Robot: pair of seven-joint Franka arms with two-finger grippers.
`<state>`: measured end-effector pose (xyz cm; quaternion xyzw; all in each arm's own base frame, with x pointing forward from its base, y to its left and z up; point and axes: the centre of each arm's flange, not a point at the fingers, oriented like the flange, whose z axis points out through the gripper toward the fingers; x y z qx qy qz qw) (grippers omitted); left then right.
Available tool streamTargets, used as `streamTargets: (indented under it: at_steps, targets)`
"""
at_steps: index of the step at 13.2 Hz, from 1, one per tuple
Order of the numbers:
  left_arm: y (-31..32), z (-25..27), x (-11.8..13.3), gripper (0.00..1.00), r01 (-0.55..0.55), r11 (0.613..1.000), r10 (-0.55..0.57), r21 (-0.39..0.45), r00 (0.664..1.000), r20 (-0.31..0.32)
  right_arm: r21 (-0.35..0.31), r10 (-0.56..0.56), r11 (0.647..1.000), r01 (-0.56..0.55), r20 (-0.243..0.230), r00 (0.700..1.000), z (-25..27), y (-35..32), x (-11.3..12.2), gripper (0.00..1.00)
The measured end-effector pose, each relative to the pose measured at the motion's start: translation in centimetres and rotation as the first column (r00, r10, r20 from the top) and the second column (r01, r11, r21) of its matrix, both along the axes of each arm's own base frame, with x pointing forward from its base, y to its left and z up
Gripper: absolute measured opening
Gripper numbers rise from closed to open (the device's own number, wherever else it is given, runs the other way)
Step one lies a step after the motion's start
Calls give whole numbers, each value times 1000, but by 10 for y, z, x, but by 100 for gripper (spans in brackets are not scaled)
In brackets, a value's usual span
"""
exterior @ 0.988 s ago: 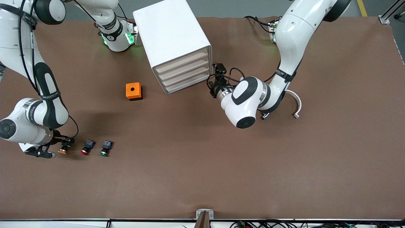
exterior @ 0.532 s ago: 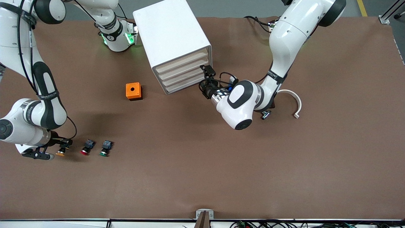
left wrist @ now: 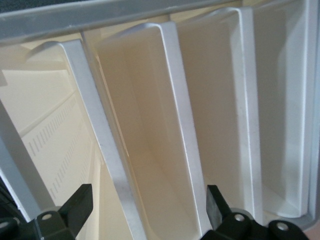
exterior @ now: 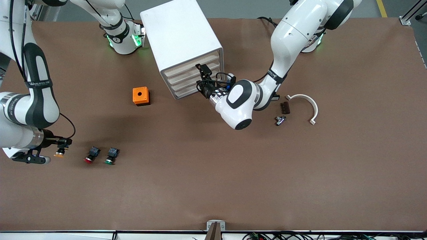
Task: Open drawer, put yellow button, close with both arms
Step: 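Hook the drawer handle with the left gripper while the right gripper grasps the button, then pull the drawer open with the left gripper while the right gripper lifts the button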
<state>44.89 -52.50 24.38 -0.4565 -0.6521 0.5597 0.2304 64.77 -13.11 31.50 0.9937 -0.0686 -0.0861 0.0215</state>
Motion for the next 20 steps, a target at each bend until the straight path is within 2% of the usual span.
streamTargets:
  at_steps: [4,8,13,15,16,17,19,20]
  targets:
    - [-7,0,-7,100,6,1000,-6,6,1000,-12,-11,-69,998,69,-51,996,59,33,-8,41]
    - [-9,2,-8,100,6,1000,-6,-1,1000,-14,-25,-102,995,101,-37,994,111,68,-18,41]
    - [-18,5,-18,98,28,1000,-28,6,999,-23,-46,-150,988,147,-51,987,129,102,-25,41]
    - [-21,7,-22,78,37,999,-37,0,999,-28,-58,-174,984,171,-60,983,133,118,-28,41]
    - [-22,8,-23,78,39,999,-39,-2,999,-30,-65,-188,981,184,-64,980,135,126,-30,41]
    - [-23,9,-23,70,38,999,-38,-1,999,-31,-72,-200,978,195,-67,977,136,134,-32,41]
    - [-23,10,-23,44,40,999,-40,3,999,-36,-84,-221,973,215,-68,973,140,149,-35,41]
    - [-23,10,-23,37,41,999,-41,2,999,-36,-88,-227,971,221,-68,971,142,155,-36,41]
